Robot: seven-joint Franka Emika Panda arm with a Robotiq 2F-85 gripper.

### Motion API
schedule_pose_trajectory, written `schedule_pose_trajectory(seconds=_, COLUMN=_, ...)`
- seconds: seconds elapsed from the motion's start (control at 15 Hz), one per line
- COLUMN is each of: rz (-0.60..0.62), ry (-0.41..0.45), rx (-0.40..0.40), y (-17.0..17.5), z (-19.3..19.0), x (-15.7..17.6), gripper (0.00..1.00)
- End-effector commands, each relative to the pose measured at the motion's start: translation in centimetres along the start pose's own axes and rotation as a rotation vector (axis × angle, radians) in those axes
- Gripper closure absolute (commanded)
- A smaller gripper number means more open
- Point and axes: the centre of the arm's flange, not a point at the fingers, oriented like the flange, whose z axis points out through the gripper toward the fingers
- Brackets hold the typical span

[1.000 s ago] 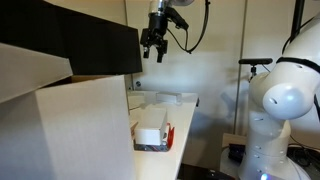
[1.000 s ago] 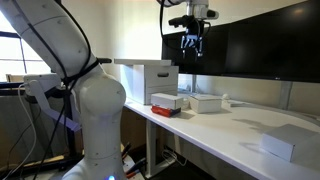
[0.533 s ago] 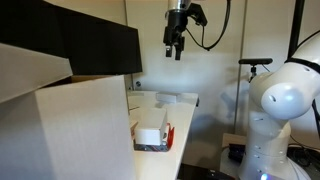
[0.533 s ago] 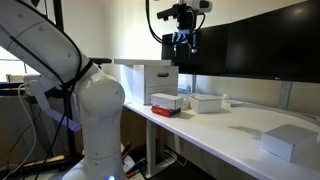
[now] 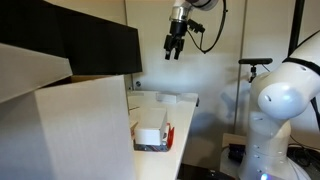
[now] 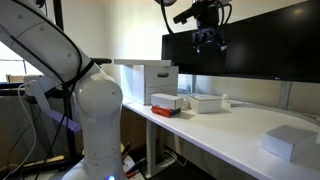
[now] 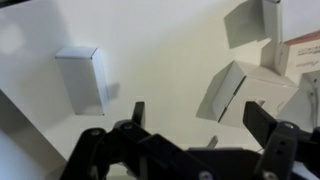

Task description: Pick up the white box on the right and put it in the big white box

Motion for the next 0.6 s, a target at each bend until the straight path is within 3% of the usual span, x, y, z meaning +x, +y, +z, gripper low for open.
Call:
schedule_pose_trajectory(seconds=0.0, rz=0.007, ry=0.068, rx=-0.057, y=5.1, z=2.1, x=4.3, gripper=0.00)
schedule_pose_trajectory(seconds=0.27, rz=-0.008, ry=0.126, rx=-0.103, y=10.3, z=3.9, x=8.8, gripper=0.00)
schedule_pose_trajectory(seconds=0.53, rz=-0.099, ry=0.106, rx=-0.110, y=13.3, z=5.9, x=12.4, gripper=0.00)
